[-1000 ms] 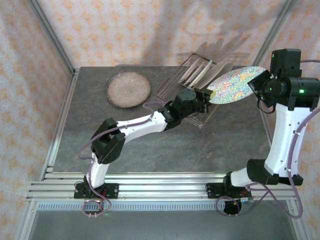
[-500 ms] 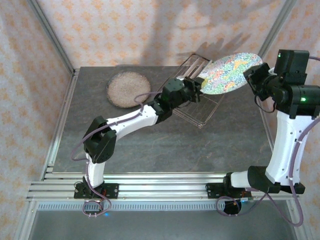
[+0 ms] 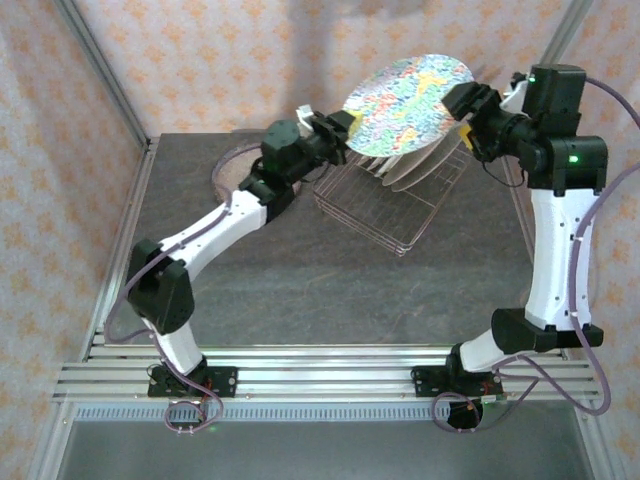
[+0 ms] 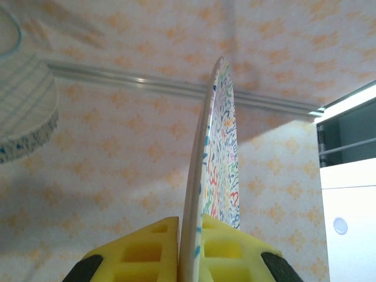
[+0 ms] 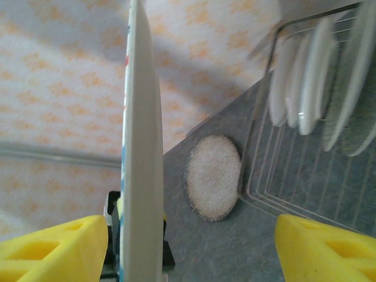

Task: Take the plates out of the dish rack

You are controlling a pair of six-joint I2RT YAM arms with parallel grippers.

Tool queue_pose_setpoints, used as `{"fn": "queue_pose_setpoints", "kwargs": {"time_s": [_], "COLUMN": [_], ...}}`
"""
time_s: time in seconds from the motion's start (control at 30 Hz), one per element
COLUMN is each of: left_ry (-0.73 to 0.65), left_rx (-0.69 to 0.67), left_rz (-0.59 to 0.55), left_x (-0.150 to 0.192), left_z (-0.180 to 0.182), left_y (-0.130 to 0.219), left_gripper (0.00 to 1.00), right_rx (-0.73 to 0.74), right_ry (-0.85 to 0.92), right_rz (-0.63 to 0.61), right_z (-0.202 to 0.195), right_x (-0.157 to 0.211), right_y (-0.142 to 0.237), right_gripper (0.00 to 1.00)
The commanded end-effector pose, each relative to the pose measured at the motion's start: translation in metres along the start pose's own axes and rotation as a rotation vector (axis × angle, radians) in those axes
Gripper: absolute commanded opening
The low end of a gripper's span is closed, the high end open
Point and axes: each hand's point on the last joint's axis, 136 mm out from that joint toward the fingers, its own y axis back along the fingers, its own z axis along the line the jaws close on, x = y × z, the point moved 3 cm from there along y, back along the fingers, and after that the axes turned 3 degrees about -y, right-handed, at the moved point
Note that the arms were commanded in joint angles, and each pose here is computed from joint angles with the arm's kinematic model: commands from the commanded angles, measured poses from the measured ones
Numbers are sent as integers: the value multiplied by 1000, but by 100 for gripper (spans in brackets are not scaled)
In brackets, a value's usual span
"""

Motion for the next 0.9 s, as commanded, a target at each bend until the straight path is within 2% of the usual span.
{"fn": "queue_pose_setpoints", "kwargs": {"time_s": [0.0, 0.27, 0.4, 0.63, 0.87], "left_ry": [-98, -198, -256, -379, -447], "left_rx": [47, -33, -104, -304, -402], "left_rz": [-38, -284, -420, -655, -758], "left_x": [-24, -111, -146, -190, -213], "left_z": [-27, -19, -7, 36, 82], "left_y": [29, 99, 138, 206, 237], "left_gripper": [0, 0, 0, 0, 0], "right_rx": [-123, -285, -321, -444, -568], "right_ry": [135, 291, 352, 431, 597], "right_rz": [36, 125, 145, 36, -145], "right_z": [33, 67, 67, 62, 49], "right_x": [12, 61, 81, 106, 133], "right_y": [-12, -49, -65, -74, -66], "right_gripper": [75, 76, 76, 78, 83]}}
